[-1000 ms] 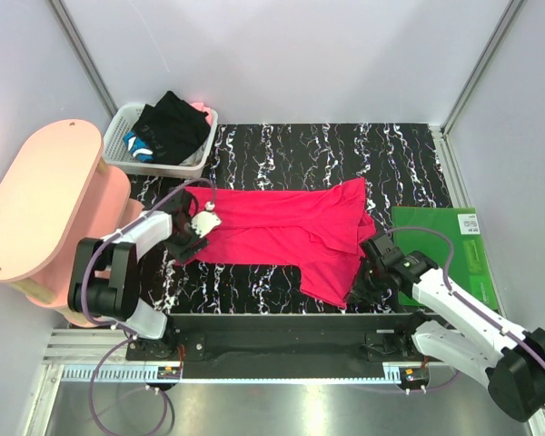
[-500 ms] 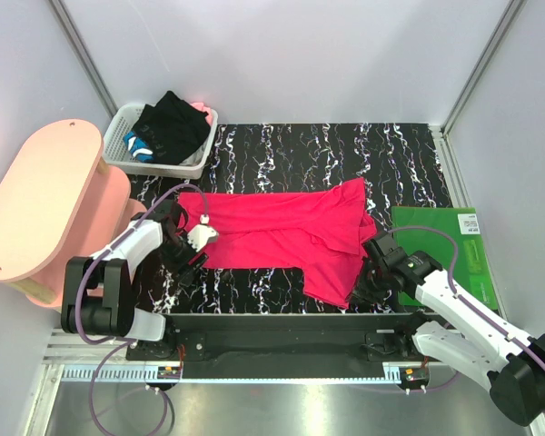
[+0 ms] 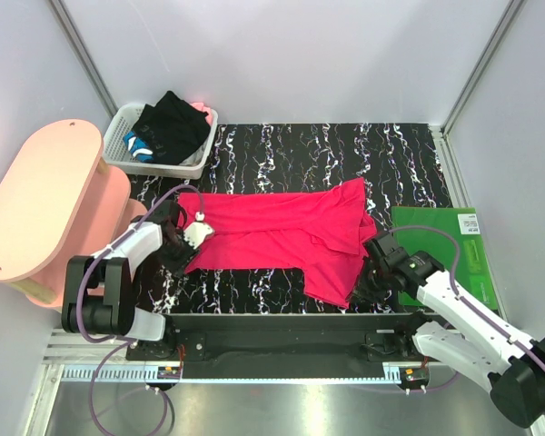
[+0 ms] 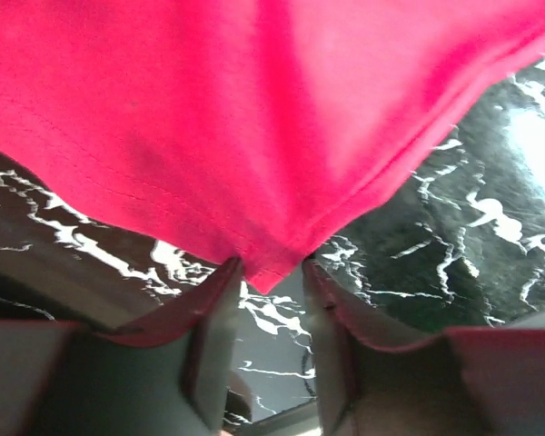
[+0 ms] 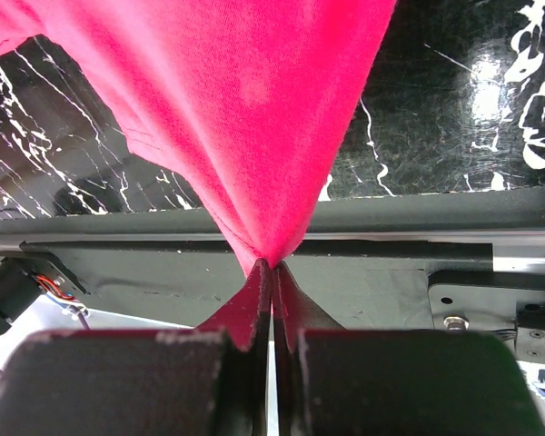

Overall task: Fold and stack the t-shirts
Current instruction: Grap the side of the flattened tshirt closest away from the robot with both arms, then fold the other side of the tshirt into a rectangle

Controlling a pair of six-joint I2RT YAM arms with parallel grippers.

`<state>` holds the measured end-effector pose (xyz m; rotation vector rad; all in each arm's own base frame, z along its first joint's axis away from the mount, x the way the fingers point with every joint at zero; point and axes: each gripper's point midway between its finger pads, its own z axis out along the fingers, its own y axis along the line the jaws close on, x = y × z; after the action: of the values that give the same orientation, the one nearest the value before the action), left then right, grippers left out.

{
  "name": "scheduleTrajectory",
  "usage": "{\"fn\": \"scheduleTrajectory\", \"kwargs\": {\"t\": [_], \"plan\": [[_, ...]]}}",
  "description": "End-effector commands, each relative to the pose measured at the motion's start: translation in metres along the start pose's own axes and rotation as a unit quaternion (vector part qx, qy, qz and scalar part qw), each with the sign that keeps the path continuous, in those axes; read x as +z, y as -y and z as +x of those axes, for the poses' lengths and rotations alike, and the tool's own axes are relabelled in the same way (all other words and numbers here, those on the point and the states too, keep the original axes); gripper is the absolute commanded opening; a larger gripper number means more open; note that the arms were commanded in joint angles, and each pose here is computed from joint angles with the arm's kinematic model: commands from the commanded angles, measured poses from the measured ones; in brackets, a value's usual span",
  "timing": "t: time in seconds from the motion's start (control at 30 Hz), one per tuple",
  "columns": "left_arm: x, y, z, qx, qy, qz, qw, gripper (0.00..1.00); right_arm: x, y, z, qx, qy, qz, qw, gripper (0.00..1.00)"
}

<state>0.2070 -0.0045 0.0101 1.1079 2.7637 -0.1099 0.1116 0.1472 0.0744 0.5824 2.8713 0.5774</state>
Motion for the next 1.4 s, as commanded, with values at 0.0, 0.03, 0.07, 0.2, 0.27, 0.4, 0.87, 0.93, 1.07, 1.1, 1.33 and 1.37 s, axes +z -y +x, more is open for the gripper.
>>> {"fn": "scheduleTrajectory", "kwargs": {"t": [0.0, 0.03, 0.07, 0.2, 0.27, 0.4, 0.87, 0.93, 1.07, 1.1, 1.33, 1.37], "plan": [[0.015, -0.011, 0.006, -0.011, -0.011, -0.025, 1.0, 0.26, -0.007, -0.005, -0.004, -0.004, 0.018, -0.008, 1.0, 0.0], [0.014, -0.012, 0.006, -0.01, -0.011, -0.029, 0.999, 0.22, -0.007, -0.003, -0.005, -0.003, 0.019, -0.005, 1.0, 0.0], [0.012, -0.014, 0.004, -0.011, -0.008, -0.034, 0.999, 0.19, -0.009, -0.003, -0.005, -0.004, 0.021, -0.006, 1.0, 0.0], [0.0, -0.022, -0.004, -0.008, 0.008, -0.056, 0.998, 0.01, -0.014, 0.0, -0.005, -0.01, 0.026, 0.0, 1.0, 0.0], [-0.007, -0.021, -0.005, -0.006, 0.011, -0.057, 0.998, 0.0, -0.019, 0.001, -0.005, -0.013, 0.026, 0.003, 1.0, 0.0], [-0.02, -0.018, -0.003, 0.005, 0.017, -0.064, 0.998, 0.0, -0.033, 0.002, -0.001, -0.021, 0.023, 0.005, 0.999, 0.0], [-0.059, 0.007, 0.025, 0.047, 0.011, -0.067, 0.997, 0.01, -0.065, 0.015, 0.023, -0.022, -0.003, -0.002, 1.0, 0.0], [-0.063, 0.009, 0.027, 0.054, 0.013, -0.068, 0.996, 0.02, -0.069, 0.012, 0.023, -0.022, -0.001, -0.005, 1.0, 0.0], [-0.07, 0.005, 0.02, 0.062, 0.02, -0.072, 0.995, 0.03, -0.078, 0.0, 0.014, -0.028, 0.014, -0.014, 0.999, 0.0], [-0.071, 0.003, 0.016, 0.062, 0.024, -0.07, 0.995, 0.03, -0.083, -0.008, 0.007, -0.033, 0.026, -0.022, 0.999, 0.0], [-0.066, -0.035, -0.03, 0.041, 0.02, -0.061, 0.997, 0.03, -0.07, -0.05, -0.045, -0.081, 0.066, 0.009, 0.994, 0.0], [-0.071, -0.042, -0.041, 0.039, 0.027, -0.068, 0.997, 0.03, -0.07, -0.058, -0.053, -0.084, 0.076, 0.005, 0.994, 0.0]]}}
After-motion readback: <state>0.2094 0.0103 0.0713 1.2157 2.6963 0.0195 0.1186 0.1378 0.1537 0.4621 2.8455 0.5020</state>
